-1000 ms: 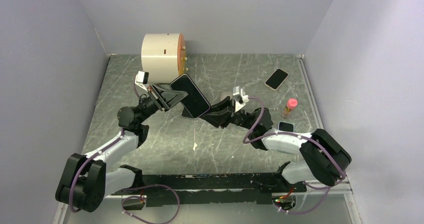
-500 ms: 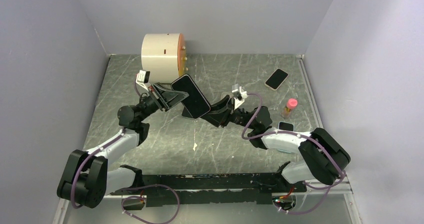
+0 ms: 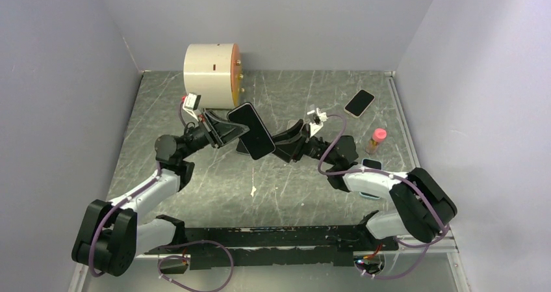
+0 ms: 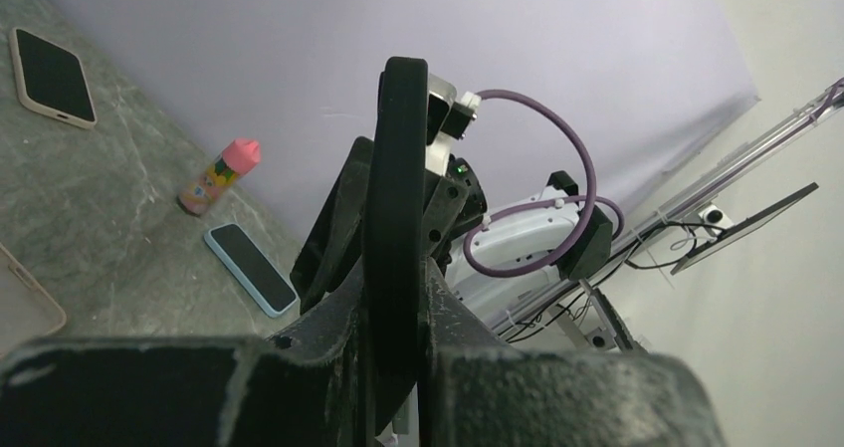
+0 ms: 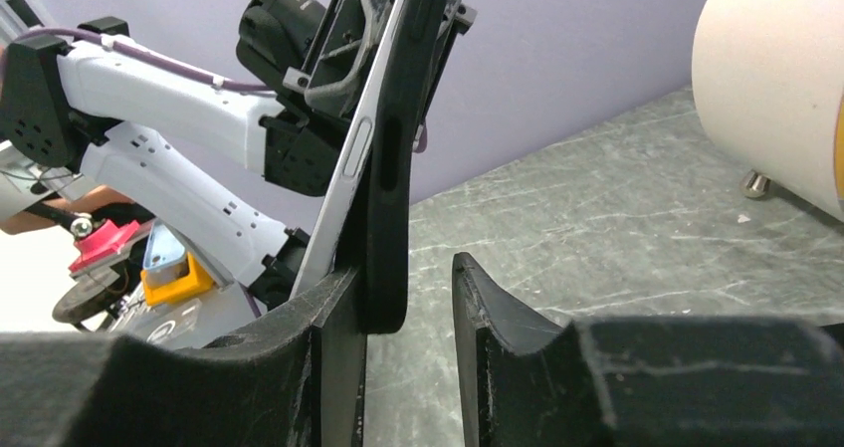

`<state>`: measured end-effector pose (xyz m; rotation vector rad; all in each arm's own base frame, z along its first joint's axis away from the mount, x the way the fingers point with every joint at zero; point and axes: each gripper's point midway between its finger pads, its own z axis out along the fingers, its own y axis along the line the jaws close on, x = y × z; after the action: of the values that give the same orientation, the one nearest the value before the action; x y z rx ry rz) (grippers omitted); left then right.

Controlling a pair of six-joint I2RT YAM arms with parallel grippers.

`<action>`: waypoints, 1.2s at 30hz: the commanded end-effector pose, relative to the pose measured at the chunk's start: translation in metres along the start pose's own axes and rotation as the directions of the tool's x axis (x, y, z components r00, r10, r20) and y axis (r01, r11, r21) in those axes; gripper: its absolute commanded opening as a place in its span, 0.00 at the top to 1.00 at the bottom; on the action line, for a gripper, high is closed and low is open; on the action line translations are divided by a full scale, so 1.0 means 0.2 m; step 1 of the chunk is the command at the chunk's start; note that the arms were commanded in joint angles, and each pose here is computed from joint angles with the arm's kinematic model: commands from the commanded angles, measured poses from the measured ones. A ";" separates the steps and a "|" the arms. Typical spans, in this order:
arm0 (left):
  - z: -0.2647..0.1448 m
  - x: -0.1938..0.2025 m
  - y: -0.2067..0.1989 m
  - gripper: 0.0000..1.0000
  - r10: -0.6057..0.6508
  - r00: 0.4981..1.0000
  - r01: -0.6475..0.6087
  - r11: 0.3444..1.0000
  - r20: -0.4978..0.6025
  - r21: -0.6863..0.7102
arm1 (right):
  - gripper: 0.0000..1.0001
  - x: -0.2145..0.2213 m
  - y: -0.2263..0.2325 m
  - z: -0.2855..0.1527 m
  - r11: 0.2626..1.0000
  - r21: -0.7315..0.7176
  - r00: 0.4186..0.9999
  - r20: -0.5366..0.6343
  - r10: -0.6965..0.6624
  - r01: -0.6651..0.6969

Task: Take the phone out of the phone case
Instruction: Remove the phone case from the phone.

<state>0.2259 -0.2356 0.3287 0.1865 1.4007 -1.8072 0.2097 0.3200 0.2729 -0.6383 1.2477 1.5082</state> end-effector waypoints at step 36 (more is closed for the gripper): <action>-0.01 0.28 0.46 0.75 -0.128 0.963 0.072 0.970 -0.238 -0.230 | 1.00 0.01 -0.01 0.01 0.982 -0.148 0.993 -0.020 0.120 -0.121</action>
<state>0.2473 -0.2598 0.2493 0.2218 1.7022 -1.8407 0.2243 0.3255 0.2204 -0.5641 1.5014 1.7772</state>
